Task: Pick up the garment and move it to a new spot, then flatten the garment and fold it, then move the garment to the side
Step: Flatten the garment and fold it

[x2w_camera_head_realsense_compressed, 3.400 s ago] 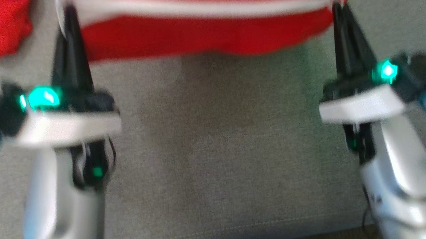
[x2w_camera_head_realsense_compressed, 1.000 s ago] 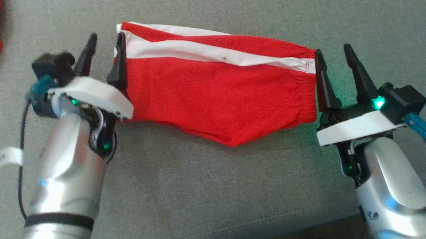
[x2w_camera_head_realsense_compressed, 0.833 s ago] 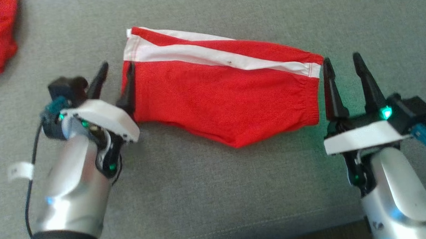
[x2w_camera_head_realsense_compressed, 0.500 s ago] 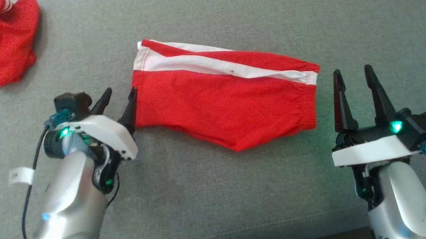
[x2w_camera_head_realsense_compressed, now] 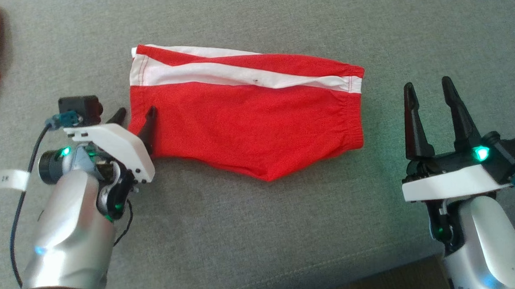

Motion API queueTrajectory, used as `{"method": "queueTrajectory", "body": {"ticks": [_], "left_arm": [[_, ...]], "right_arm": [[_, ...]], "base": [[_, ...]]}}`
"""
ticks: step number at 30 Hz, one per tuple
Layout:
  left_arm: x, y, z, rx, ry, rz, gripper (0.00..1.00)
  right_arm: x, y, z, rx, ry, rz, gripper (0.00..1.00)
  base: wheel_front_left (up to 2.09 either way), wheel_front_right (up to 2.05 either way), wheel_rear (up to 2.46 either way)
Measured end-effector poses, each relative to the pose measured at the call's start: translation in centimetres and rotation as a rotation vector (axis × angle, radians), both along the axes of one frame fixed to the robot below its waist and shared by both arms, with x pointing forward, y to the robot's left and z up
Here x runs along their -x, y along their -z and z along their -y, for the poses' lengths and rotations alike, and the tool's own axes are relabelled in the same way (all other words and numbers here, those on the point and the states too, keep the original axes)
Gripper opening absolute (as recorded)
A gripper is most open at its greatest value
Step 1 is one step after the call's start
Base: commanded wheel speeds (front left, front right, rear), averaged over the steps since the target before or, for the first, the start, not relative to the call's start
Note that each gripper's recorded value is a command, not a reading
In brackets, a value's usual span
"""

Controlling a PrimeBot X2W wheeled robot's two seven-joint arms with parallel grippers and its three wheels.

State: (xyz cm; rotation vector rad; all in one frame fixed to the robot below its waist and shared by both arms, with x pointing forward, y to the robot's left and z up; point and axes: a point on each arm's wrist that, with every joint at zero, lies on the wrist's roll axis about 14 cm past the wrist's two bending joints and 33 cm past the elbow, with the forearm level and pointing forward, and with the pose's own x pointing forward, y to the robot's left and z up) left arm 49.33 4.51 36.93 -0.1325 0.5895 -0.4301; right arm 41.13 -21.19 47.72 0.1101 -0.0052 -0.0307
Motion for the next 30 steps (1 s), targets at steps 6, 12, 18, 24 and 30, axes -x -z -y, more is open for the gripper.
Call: {"method": "queueTrajectory", "body": {"ticks": [6,12,18,24,30], "left_arm": [[0.3,0.1,1.1,0.012,0.037,-0.031,0.95],[1.0,0.1,1.9,0.01,0.078,-0.057,0.0],[1.5,-0.7,2.1,0.026,0.079,-0.041,0.0],[3.4,-1.1,0.2,0.074,-0.006,-0.026,0.0],[6.1,-1.7,-1.4,0.121,-0.095,-0.023,0.0]], "right_arm": [[0.1,0.1,0.2,-0.001,0.006,-0.002,1.0],[0.2,-0.2,0.1,-0.006,0.006,0.005,1.0],[0.2,-0.8,-0.1,-0.009,-0.001,0.021,1.0],[0.1,-1.5,-0.5,-0.011,-0.014,0.044,1.0],[0.3,-1.5,-1.5,-0.001,-0.04,0.042,1.0]], "base": [[0.0,0.0,0.0],[0.0,0.0,0.0],[0.0,0.0,0.0],[0.0,0.0,0.0],[0.0,0.0,0.0]]}}
